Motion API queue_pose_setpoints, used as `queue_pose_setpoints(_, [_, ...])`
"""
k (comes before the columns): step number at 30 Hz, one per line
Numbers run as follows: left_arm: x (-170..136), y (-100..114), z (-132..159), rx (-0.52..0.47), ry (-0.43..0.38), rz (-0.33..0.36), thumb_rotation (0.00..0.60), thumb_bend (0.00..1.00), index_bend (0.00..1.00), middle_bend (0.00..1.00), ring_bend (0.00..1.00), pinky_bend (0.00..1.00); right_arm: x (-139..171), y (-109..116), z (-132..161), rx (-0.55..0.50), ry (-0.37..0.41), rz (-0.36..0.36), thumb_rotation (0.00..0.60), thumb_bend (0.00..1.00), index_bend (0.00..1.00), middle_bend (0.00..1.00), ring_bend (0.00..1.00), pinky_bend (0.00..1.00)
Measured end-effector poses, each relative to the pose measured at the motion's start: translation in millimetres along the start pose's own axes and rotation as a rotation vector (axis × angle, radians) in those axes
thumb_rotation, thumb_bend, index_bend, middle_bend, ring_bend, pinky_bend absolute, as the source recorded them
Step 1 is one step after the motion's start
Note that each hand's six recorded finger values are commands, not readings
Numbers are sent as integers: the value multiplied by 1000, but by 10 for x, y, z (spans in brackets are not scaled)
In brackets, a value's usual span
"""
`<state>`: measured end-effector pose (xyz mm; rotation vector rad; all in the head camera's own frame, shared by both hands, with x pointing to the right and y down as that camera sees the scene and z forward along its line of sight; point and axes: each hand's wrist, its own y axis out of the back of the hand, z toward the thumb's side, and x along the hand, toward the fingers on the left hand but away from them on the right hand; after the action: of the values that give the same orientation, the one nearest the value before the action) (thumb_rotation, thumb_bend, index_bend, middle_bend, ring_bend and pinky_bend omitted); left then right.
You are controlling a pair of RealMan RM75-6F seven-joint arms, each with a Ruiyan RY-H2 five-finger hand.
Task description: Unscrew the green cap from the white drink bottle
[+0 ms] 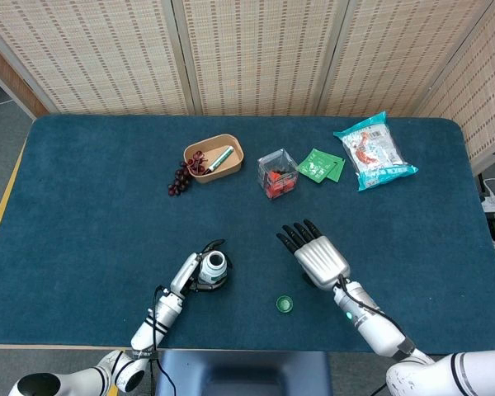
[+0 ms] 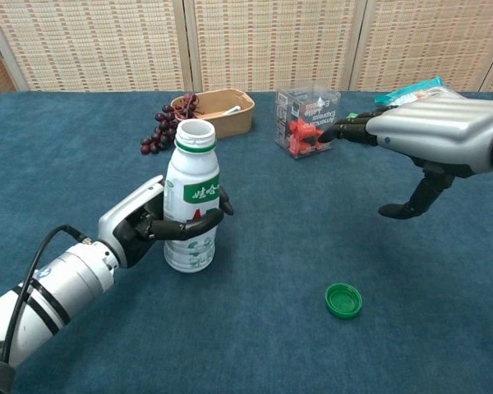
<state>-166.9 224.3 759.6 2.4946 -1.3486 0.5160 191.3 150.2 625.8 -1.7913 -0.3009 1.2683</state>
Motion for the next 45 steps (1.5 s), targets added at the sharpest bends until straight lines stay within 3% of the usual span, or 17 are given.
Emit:
queue_pose_setpoints(2, [0,2,8,-3,-4,1,600,535,323,284,0,0,9,22,-16,-4,-4,-6,600,211,0,0,0,0])
queue_pose_setpoints(6, [-11,-27,10,-14,-6,-28,600,439,50,86,0,0,23,61,-46,-15,-9,-14,600,211,0,0,0,0])
queue_pose_setpoints(8, [-18,-47,11,-24,-8,-49,600,404,0,13,0,0,26,72,-51,-16,-8,-16,600,211,0,0,0,0])
queue_pose_setpoints(14, [-14,-54,46,-78,-22,-75,600,372,0,0,0,0,38,106,-62,-23,-8,-25,600,211,0,0,0,0])
queue_pose_setpoints(21, [-9,0,100,-124,-36,-49,600,369,0,0,0,0,54,124,-63,-29,-7,-27,600,211,0,0,0,0])
queue_pose_setpoints(34, [-64,54,7,17,-6,-84,600,306,0,0,0,0,85,170,-66,-48,-7,-34,600,211,0,0,0,0])
queue_pose_setpoints(45, [-110,135,147,62,-49,-83,600,302,0,0,0,0,91,200,-54,-56,-3,-38,600,211,0,0,0,0])
